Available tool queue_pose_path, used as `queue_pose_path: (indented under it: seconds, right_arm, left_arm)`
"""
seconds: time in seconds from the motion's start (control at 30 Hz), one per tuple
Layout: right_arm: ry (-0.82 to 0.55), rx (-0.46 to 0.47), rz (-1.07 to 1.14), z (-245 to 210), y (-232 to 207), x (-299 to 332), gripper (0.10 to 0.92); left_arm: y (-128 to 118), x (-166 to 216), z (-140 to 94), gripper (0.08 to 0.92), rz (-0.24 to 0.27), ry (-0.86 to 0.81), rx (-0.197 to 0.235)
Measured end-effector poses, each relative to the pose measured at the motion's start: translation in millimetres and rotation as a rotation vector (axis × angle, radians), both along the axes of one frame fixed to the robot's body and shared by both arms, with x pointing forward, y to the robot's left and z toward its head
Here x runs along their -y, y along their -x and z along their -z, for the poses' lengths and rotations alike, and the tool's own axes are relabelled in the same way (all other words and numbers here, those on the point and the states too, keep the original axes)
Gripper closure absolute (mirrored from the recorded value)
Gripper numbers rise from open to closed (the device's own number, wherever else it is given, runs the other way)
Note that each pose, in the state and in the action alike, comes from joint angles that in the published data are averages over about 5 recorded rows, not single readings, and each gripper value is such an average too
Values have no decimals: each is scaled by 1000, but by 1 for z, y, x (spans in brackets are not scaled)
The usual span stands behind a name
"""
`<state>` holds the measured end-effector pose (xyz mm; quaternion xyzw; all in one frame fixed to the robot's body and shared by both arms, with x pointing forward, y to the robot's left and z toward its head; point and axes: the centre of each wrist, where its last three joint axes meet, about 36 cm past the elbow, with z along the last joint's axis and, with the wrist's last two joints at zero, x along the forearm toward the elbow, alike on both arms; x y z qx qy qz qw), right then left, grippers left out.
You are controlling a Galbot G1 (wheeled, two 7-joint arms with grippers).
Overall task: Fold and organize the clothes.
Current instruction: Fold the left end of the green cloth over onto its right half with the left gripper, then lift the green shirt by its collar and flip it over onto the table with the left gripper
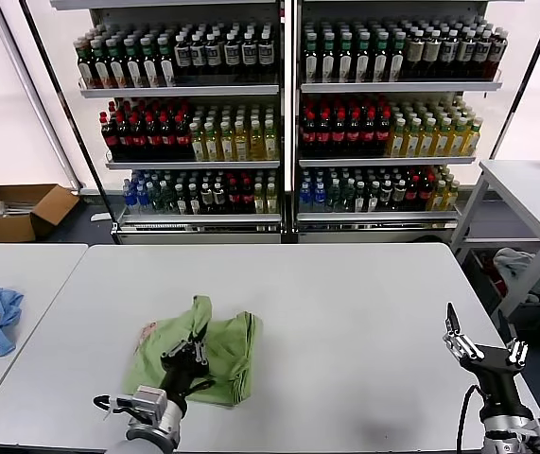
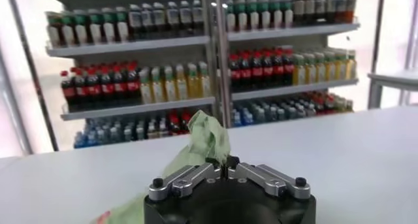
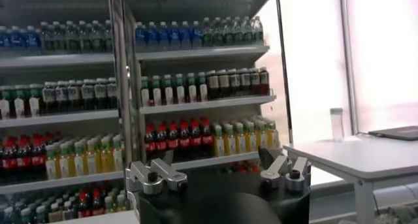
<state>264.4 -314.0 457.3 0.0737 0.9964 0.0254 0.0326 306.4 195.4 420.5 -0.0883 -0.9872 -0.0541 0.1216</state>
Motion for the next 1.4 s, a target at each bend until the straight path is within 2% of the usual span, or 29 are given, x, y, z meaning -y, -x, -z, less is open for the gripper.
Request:
queue_pose_path:
  seconds: [0.4,0.5,0.63,0.83,1.1,1.23,1.4]
  right_arm:
    - [-8,-5,-3,-2,2,-2,200]
    - [-11,-1,-3,-3,2,-3,200]
    - [-16,0,-3,-3,2,-4,200]
    - [-16,2,-3,-3,1,-5,200]
    - [-16,2,0,-6,-2,-6,200]
    - [-9,0,2,-8,-3,-6,200]
    - [-3,-3,2,-9,-3,-4,200]
  left_arm:
    - [-1,23,18,895,79,-54,-20]
    - [-5,28,22,859,91,-73,-27]
    - [-11,35,27,752,102,-95,-29]
    - [-11,45,29,579,142,-133,-3]
    - [-3,58,11,345,199,-117,72]
    - [-4,53,-2,236,179,-96,92]
    - [-13,25,-10,180,98,-95,79]
